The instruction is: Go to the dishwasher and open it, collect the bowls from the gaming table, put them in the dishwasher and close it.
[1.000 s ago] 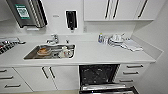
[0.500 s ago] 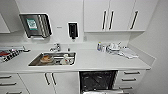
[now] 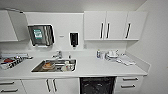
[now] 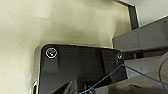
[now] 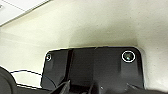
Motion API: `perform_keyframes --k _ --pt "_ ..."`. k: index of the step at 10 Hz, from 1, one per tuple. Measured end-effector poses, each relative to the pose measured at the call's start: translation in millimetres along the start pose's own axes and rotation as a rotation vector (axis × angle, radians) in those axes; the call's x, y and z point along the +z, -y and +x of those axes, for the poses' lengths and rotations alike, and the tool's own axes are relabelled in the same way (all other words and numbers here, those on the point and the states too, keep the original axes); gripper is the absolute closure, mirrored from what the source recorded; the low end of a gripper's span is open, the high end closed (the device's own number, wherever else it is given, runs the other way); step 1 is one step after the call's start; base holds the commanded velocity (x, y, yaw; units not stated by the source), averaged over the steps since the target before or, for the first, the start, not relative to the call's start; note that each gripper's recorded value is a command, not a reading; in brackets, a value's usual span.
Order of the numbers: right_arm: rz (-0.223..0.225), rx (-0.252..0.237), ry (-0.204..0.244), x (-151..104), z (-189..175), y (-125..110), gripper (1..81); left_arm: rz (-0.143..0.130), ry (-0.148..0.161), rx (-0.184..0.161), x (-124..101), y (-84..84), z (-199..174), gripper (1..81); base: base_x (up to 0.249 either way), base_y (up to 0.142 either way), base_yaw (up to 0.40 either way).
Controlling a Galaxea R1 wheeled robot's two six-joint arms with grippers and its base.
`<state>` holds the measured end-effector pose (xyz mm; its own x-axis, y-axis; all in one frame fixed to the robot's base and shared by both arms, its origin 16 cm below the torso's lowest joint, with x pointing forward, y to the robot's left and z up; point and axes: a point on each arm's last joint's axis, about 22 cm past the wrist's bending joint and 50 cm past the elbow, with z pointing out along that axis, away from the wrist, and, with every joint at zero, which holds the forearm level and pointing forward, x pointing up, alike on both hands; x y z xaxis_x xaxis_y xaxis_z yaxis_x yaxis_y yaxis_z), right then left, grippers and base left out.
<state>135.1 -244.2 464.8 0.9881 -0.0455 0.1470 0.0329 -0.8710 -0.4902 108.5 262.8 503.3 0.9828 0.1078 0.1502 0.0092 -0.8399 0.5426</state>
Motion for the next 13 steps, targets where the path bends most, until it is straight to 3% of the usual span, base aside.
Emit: perform_keyframes --k 2,5,7,10,13 --pt "-0.014 -0.003 -0.006 -8.9 -2.7 -4.4 1.0 -0.005 0.006 -0.004 0.1 -7.8 -14.4 1.0 0.000 0.000 0.000" --pt "-0.028 0.009 0.013 -17.2 -23.6 -5.3 1.0 0.037 0.017 -0.010 3.3 1.3 -32.8 1.0 0.000 0.000 0.000" --pt "-0.027 0.008 0.011 -22.3 -29.8 -2.0 1.0 0.028 0.019 -0.014 8.6 -10.8 -44.7 1.0 0.000 0.000 0.000" --pt "-0.025 0.024 0.040 -22.8 -57.4 6.3 1.0 0.049 0.046 -0.029 -0.4 -4.8 -71.4 1.0 0.000 0.000 0.000" --pt "-0.081 0.043 0.076 -28.1 -91.3 -14.6 1.0 0.078 0.077 -0.043 5.9 -1.9 -103.3 1.0 0.000 0.000 0.000"
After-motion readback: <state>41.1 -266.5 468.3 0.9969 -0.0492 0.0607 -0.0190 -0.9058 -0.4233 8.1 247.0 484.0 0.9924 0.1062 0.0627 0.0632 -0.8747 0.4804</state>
